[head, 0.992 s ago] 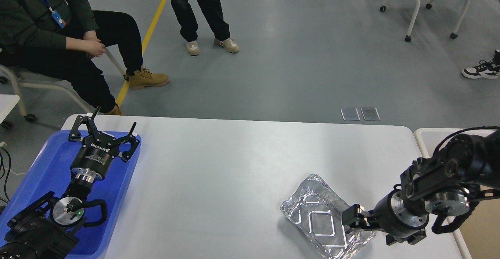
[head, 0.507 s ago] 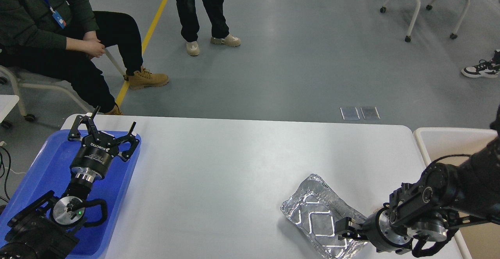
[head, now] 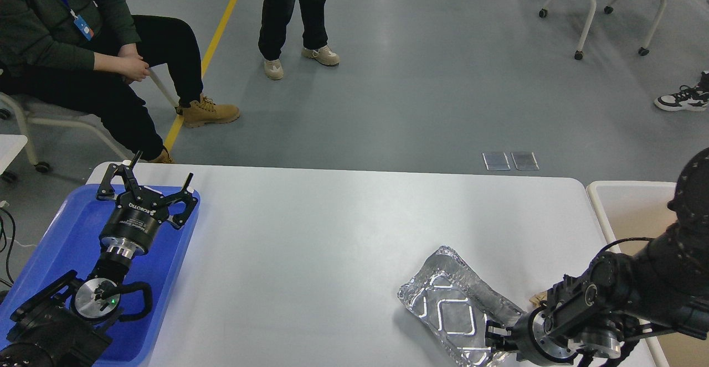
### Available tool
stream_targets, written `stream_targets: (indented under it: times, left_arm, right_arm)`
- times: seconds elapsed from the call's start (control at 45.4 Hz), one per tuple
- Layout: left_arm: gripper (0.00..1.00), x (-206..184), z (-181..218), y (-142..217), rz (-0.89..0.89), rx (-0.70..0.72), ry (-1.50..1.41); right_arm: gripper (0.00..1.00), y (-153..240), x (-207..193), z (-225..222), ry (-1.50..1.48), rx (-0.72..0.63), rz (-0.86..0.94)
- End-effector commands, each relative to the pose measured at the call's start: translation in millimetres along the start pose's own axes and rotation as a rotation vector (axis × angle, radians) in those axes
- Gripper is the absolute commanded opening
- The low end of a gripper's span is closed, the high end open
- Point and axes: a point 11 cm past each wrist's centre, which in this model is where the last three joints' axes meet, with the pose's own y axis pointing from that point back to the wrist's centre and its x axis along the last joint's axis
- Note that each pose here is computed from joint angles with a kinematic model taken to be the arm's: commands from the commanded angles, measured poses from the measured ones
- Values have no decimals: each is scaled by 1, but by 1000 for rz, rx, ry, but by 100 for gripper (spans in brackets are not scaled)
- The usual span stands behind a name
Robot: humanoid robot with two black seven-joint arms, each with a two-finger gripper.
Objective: Tidy desktop
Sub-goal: 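Grasp the foil tray edge with the right gripper, then lift the foil tray and carry it toward the beige bin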
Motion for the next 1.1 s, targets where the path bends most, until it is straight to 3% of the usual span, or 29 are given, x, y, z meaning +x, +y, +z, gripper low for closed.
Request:
stream_targets:
  times: [0.0,0.022,0.661,1.08]
  left_arm:
    - [99,0,0,0,-1,1,0]
    - [99,0,0,0,-1,1,0]
    - [99,0,0,0,1,1,0]
    - [99,0,-1,0,-1,3,2]
  right_arm:
    - [4,-4,-1,-1,6,0,11]
    - [0,-4,-1,0,6,-1,15]
    - [0,8,2,-9,15,22,22]
    - [0,96,52,-14,49,23,-3]
